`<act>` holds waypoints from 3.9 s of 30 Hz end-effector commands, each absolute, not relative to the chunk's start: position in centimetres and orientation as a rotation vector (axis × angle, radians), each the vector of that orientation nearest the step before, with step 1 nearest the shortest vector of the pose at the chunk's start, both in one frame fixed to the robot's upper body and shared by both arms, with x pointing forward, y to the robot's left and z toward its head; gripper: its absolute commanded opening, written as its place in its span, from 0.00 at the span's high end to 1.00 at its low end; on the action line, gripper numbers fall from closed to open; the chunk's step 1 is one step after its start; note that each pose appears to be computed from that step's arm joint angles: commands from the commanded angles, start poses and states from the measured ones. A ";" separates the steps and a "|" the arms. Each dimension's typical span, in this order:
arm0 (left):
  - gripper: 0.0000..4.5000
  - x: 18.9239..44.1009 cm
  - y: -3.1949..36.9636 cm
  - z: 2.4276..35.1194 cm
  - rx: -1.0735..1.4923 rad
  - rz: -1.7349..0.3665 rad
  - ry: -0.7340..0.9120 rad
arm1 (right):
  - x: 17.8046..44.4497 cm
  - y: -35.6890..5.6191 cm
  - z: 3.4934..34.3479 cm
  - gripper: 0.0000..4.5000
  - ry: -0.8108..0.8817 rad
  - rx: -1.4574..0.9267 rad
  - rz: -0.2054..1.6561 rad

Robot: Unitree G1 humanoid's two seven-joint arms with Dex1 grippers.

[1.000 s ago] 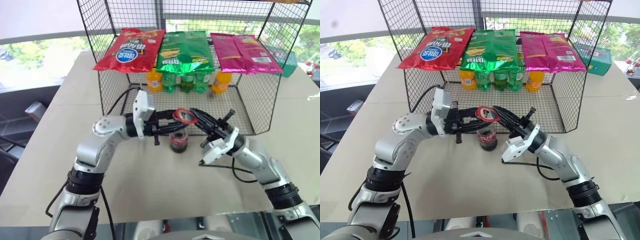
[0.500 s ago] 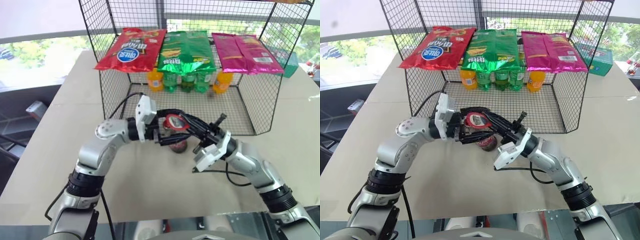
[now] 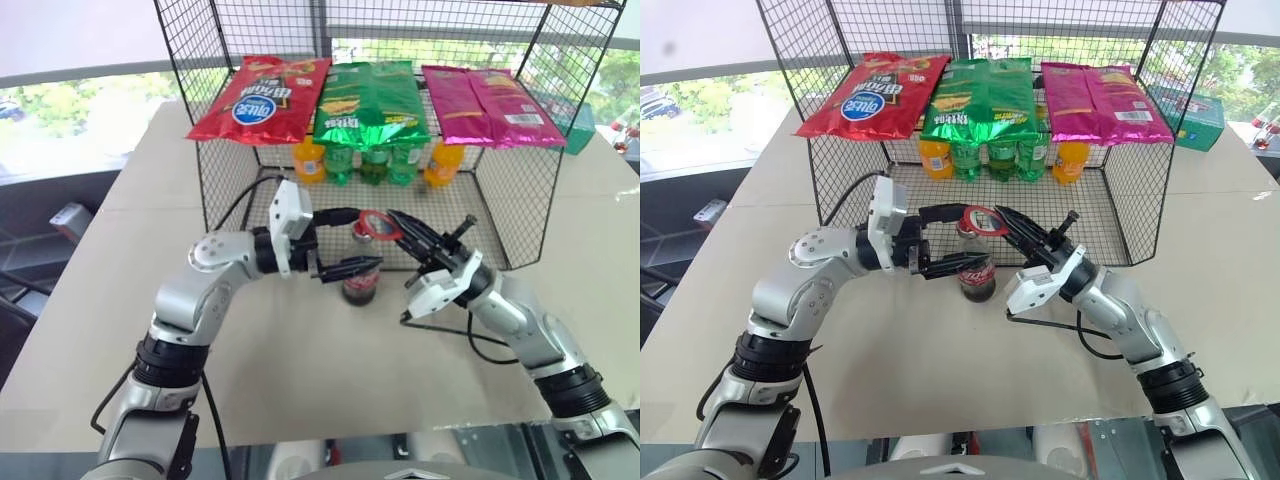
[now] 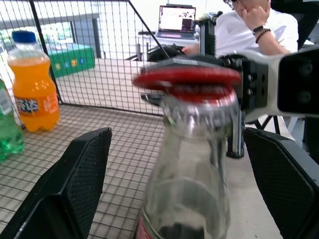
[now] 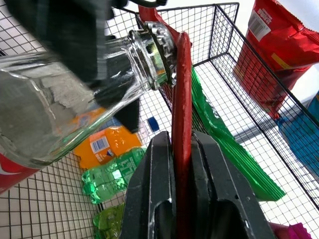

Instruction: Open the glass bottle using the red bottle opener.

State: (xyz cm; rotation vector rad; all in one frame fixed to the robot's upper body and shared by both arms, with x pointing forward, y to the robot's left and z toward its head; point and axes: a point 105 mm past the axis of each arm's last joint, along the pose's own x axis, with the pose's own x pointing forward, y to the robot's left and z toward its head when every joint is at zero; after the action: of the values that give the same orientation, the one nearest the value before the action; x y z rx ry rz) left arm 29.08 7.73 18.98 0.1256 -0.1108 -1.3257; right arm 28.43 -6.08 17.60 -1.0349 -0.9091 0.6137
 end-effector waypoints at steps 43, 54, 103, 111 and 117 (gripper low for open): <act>0.11 27.9 8.3 18.4 0.107 -1.393 -0.087 | 27.8 -5.1 15.5 1.00 -0.826 -1.038 0.720; 0.11 27.8 7.5 19.6 0.079 -1.406 -0.103 | 27.7 -5.0 15.6 1.00 -0.832 -1.037 0.719; 0.70 27.8 7.6 18.2 0.078 -1.418 -0.034 | 25.7 -2.8 11.4 1.00 -0.858 -1.253 0.966; 0.71 28.0 7.9 16.8 0.104 -1.408 0.049 | 28.1 -5.6 20.4 1.00 -0.954 -1.490 0.857; 0.71 28.3 7.6 16.3 0.116 -1.402 0.068 | 28.0 -5.4 24.9 1.00 -0.987 -1.465 0.827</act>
State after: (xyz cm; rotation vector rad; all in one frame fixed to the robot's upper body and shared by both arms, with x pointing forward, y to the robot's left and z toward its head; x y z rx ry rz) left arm 28.20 7.49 18.63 0.1283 -0.0443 -1.4074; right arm 28.14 -5.05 22.65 -1.4836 -0.9671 0.8811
